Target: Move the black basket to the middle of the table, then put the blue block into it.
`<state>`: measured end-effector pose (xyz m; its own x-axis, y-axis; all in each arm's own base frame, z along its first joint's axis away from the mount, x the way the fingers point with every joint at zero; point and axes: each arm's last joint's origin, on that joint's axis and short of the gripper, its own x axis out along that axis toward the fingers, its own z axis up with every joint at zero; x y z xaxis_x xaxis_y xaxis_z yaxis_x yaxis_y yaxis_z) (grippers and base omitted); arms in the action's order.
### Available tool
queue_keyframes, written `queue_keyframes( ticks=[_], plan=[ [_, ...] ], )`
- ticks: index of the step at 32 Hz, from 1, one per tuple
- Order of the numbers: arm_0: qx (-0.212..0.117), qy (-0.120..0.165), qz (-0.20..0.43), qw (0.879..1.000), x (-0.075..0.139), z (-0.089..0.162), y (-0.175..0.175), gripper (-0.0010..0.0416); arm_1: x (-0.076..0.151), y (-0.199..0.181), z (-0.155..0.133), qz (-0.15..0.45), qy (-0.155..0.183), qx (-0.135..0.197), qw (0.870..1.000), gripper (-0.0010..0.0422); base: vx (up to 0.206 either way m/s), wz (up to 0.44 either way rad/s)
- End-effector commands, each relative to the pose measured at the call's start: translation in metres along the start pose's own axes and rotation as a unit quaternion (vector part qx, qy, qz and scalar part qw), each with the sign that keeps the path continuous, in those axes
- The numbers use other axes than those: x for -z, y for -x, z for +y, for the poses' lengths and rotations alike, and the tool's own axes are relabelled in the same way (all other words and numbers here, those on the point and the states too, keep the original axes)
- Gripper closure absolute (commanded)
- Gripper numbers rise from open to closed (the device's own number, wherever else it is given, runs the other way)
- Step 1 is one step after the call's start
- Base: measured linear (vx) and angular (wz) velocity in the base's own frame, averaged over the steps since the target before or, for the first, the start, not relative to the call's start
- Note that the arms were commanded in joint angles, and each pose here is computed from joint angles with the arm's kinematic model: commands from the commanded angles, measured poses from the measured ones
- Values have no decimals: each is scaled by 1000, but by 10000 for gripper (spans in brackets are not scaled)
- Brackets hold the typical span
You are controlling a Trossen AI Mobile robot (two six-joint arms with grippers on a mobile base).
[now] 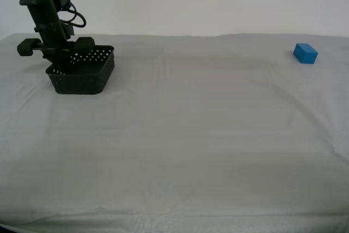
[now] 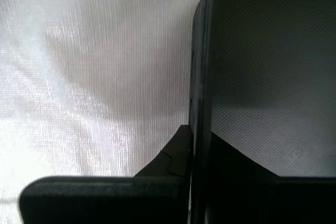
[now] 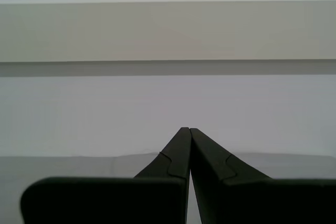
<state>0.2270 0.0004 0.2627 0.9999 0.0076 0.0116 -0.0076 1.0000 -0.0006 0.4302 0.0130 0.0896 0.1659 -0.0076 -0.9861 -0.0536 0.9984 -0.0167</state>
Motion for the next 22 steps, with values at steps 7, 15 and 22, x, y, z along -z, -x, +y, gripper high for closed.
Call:
queue_keyframes(
  ticks=[7, 15, 22],
  plan=[
    [0, 0, -1, 1000, 0, 0, 0, 405, 0, 38, -17, -15, 3, 38, 999, 414, 0, 0],
    [0, 0, -1, 1000, 0, 0, 0, 405, 7, 62, -72, -30, -34, 75, 996, 414, 0, 0],
    [0, 0, -1, 1000, 0, 0, 0, 405, 23, 65, -136, -29, -96, 92, 991, 413, 0, 0]
  ],
)
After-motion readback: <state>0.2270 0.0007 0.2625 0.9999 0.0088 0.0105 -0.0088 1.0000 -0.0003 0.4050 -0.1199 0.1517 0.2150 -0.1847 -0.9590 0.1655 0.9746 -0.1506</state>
